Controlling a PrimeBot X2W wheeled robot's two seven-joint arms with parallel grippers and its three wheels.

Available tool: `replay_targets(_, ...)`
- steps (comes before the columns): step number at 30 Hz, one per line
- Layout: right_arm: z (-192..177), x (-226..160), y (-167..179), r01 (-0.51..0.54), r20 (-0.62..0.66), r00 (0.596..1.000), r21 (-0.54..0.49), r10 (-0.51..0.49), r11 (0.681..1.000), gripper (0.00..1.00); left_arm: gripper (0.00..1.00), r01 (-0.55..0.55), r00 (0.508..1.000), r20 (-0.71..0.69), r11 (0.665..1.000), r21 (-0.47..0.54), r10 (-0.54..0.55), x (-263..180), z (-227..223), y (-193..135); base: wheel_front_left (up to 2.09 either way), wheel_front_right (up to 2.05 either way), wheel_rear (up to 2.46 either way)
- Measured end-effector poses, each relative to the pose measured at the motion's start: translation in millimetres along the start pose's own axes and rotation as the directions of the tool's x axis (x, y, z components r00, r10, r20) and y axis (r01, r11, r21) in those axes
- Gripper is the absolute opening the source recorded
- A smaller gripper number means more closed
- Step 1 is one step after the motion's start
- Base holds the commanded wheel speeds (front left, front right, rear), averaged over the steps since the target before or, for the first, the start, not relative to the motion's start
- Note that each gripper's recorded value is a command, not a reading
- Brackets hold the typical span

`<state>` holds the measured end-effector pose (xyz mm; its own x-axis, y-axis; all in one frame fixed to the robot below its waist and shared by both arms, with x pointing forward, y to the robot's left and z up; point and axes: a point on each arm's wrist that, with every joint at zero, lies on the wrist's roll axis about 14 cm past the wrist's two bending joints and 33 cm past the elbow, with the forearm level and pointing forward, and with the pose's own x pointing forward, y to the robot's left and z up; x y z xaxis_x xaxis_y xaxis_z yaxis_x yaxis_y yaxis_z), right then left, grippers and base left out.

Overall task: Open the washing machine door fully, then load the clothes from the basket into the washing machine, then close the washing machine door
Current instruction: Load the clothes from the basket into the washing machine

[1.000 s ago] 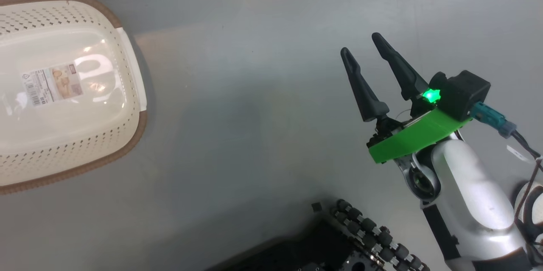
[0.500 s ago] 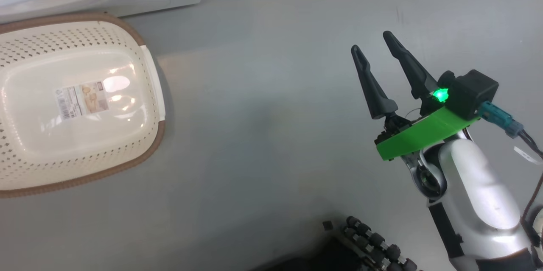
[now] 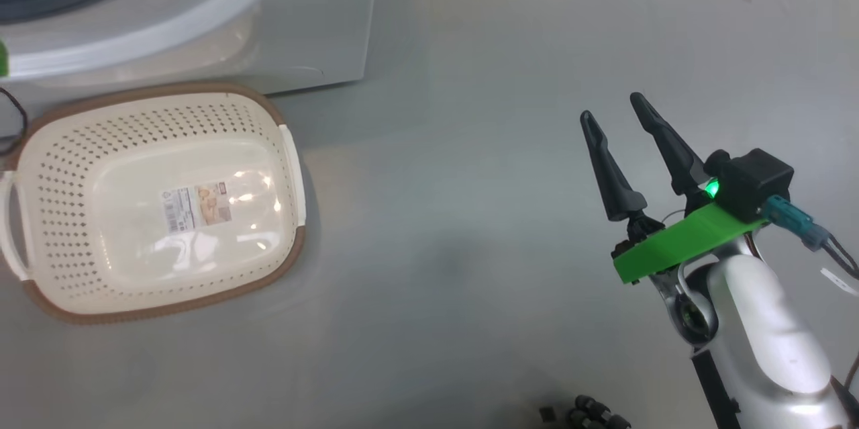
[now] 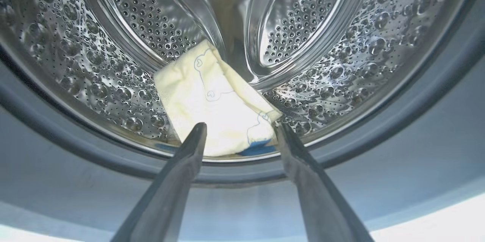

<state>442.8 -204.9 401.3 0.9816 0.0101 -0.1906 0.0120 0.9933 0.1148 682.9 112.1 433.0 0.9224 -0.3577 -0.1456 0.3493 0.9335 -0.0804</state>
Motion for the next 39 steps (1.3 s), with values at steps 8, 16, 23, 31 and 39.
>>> replay_targets(8,35.5,-18.5,13.3,-0.029,0.093,0.995,-0.032,0.031,0.999,1.0,1.0,0.045,0.999,-0.021,0.999,-0.026,-0.046,-70.5,-3.1,-26.9,0.0,0.0,0.0)
replay_targets(16,68.5,-42.5,34.3,-0.077,0.184,0.979,-0.06,0.087,0.995,1.0,1.0,-0.015,1.0,0.004,1.0,-0.008,0.015,-148.9,4.1,-38.8,0.0,0.0,0.0)
replay_targets(23,81.3,-60.7,51.6,-0.12,0.226,0.965,-0.065,0.132,0.991,1.0,1.0,-0.095,0.994,0.043,0.993,-0.063,0.098,-207.4,6.1,-42.5,0.0,0.0,0.0)
replay_targets(31,92.4,-78.9,56.0,-0.127,0.266,0.954,-0.069,0.141,0.989,1.0,1.0,-0.142,0.98,0.12,0.981,-0.133,0.158,-254.1,19.0,-49.4,0.0,0.0,0.0)
replay_targets(39,94.3,-91.5,56.5,-0.127,0.279,0.95,-0.067,0.141,0.99,1.0,1.0,-0.147,0.97,0.18,0.983,-0.11,0.165,-278.2,27.1,-65.9,0.0,0.0,0.0)
